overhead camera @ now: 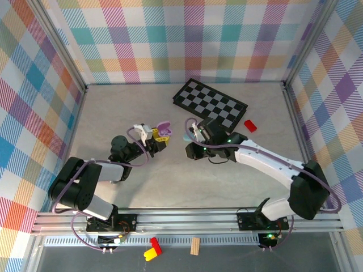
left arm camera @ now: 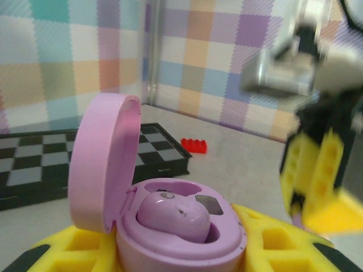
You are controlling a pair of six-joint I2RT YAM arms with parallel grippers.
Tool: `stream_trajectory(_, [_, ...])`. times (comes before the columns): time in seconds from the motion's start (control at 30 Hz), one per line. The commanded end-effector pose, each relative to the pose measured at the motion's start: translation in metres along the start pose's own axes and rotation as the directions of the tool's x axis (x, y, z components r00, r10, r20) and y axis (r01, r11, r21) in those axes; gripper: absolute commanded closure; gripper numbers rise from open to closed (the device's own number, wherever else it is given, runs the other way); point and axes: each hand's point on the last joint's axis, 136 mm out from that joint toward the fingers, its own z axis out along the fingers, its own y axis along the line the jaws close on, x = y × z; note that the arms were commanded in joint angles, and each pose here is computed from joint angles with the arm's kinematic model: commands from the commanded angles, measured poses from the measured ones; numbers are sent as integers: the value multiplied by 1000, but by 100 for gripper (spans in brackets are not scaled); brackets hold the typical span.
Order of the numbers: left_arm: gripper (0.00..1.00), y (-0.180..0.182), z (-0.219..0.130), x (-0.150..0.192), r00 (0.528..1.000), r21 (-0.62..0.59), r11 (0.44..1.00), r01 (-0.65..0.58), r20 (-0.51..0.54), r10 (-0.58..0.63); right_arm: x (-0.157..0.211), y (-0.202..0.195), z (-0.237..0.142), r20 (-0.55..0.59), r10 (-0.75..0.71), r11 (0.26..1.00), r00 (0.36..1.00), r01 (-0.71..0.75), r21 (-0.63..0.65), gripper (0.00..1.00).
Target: Insert wireless bluetooth earbuds into charging case
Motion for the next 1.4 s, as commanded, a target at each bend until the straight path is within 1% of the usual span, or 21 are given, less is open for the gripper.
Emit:
stream_trajectory(0.0, [72, -20, 9, -3, 999, 105, 994, -35, 14, 34, -12, 5, -23, 39, -125, 992, 991, 124, 29, 77])
stream_trajectory(0.17, [72, -42, 26, 2, 1000, 200, 980, -21, 1, 21, -36, 11, -44, 142, -243, 970, 960, 236, 65, 77])
stream_trajectory(0.33, [72, -60, 36, 8, 1000, 305, 952, 13, -24, -6, -45, 16, -50, 177, -308, 951, 935, 301, 67, 76])
stream_trajectory(0.4, [72, -64, 38, 10, 1000, 327, 945, 17, -30, -8, -45, 18, -50, 179, -327, 945, 928, 321, 61, 76])
stream_trajectory(0.83, [71, -76, 46, 9, 999, 394, 919, 28, -36, -15, -47, 21, -40, 178, -348, 937, 921, 346, 44, 76])
stream_trajectory(1.1, [71, -81, 46, 8, 999, 418, 908, 27, -35, -13, -47, 19, -31, 162, -352, 936, 922, 350, 41, 76])
stream_trajectory(1.37, [71, -81, 45, 7, 999, 415, 910, 21, -31, -9, -44, 15, -25, 147, -352, 936, 924, 348, 53, 76])
